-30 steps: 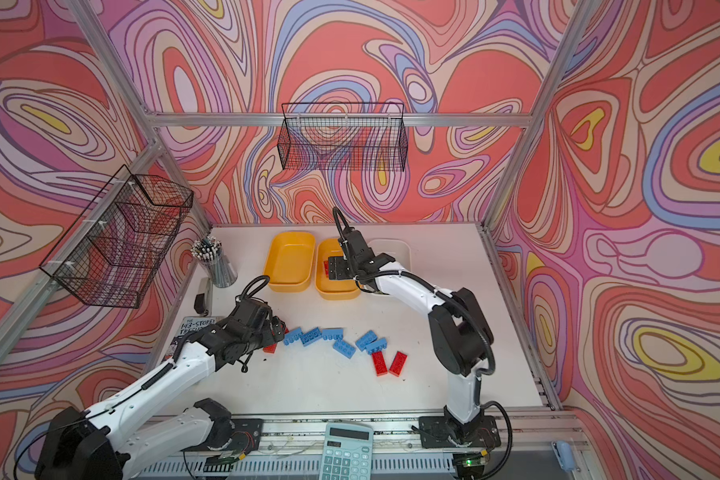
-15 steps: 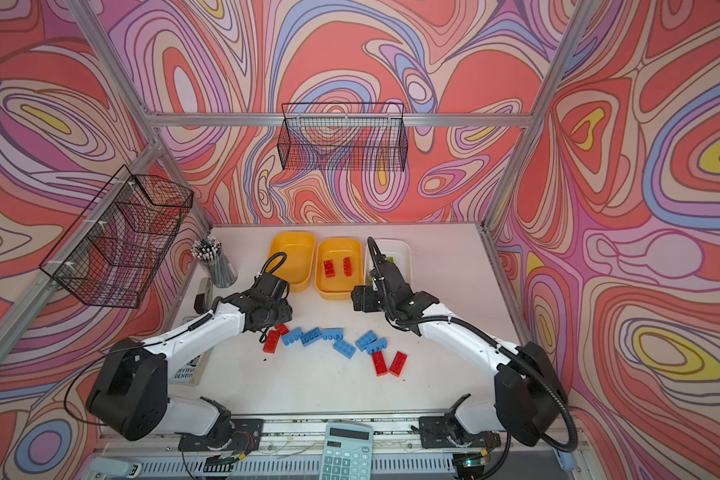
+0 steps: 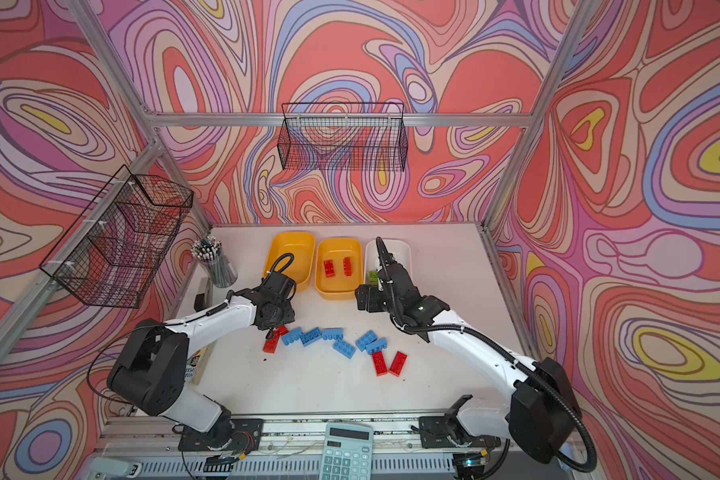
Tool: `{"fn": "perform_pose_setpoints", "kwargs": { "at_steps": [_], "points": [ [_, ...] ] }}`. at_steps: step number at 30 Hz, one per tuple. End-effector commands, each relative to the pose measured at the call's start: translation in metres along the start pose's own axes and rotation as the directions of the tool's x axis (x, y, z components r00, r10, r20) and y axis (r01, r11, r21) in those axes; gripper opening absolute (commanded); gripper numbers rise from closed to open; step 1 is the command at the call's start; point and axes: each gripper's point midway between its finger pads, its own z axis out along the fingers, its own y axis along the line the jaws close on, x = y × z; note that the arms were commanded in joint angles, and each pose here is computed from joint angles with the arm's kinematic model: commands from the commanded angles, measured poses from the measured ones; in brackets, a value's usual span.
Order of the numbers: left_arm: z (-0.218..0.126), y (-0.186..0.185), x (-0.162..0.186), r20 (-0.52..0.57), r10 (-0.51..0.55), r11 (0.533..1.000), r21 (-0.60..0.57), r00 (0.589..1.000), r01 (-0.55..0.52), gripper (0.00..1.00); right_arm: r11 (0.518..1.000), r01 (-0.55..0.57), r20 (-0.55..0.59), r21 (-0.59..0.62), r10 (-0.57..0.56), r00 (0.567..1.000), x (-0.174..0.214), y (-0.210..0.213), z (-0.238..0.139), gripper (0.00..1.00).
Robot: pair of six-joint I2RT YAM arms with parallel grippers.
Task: Sort the legos into containers by color
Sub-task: 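Grasp a red brick near the book with the left gripper while the right withdraws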
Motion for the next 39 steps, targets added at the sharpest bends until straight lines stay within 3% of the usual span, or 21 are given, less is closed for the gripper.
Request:
{"fn": "perform_pose_setpoints", "kwargs": {
  "at_steps": [1,10,18,25,33,39],
  "points": [
    [0.011,0.001,0.006,-0.025,-0.024,1.0,-0.003,0.999,0.024,0.54,1.0,0.004,0.004,0.023,-0.004,1.0,0.002,-0.005,-0.005,0.93],
    [0.023,-0.005,0.016,-0.072,-0.019,1.0,0.013,0.997,0.02,0.43,0.999,-0.017,0.011,0.04,0.017,1.0,0.003,-0.01,-0.014,0.93],
    [0.027,0.002,0.032,-0.1,-0.041,0.999,0.026,0.994,0.044,0.42,0.998,-0.028,0.017,0.051,0.027,0.999,0.005,-0.014,-0.02,0.93],
    [0.033,0.004,0.042,-0.122,-0.045,0.998,0.028,0.991,0.049,0.42,0.998,-0.036,0.02,0.048,0.035,0.999,0.008,-0.015,-0.024,0.93],
    [0.03,0.007,0.046,-0.127,-0.041,0.999,0.026,0.991,0.044,0.52,0.997,-0.049,0.029,0.053,0.048,0.998,0.013,-0.02,-0.029,0.93],
    [0.03,0.007,0.05,-0.129,-0.035,0.999,0.028,0.991,0.038,0.54,0.998,-0.047,0.026,0.053,0.045,0.999,0.01,-0.018,-0.031,0.93]
  ]
}}
